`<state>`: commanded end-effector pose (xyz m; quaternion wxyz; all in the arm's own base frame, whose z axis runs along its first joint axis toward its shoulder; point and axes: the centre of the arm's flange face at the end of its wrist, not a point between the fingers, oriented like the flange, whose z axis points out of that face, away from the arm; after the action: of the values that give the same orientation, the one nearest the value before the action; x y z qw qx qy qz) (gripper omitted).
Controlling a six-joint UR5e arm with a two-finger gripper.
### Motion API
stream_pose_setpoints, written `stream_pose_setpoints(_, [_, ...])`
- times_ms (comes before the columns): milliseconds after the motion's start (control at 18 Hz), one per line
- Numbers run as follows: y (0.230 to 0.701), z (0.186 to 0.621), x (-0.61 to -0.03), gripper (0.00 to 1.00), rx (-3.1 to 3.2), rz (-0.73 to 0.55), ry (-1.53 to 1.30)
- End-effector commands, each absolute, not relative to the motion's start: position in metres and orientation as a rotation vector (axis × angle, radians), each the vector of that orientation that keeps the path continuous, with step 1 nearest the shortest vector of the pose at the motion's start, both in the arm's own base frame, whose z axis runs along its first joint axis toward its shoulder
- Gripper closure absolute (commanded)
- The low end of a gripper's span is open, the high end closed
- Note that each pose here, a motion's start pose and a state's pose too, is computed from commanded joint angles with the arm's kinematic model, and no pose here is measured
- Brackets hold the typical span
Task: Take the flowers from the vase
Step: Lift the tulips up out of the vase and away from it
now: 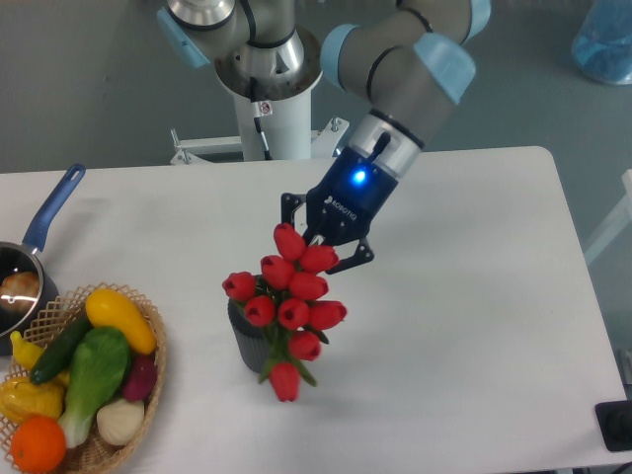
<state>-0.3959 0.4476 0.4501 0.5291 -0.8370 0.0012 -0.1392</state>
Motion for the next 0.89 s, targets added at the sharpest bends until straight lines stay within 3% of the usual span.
stream_pose_setpoints(500, [0.435, 0.488, -0.416, 1.0, -1.899, -0.383, -0.065])
stream_pose_setpoints(889, [0.416, 0.52, -0.441, 1.0, -1.85, -0.35, -0.093])
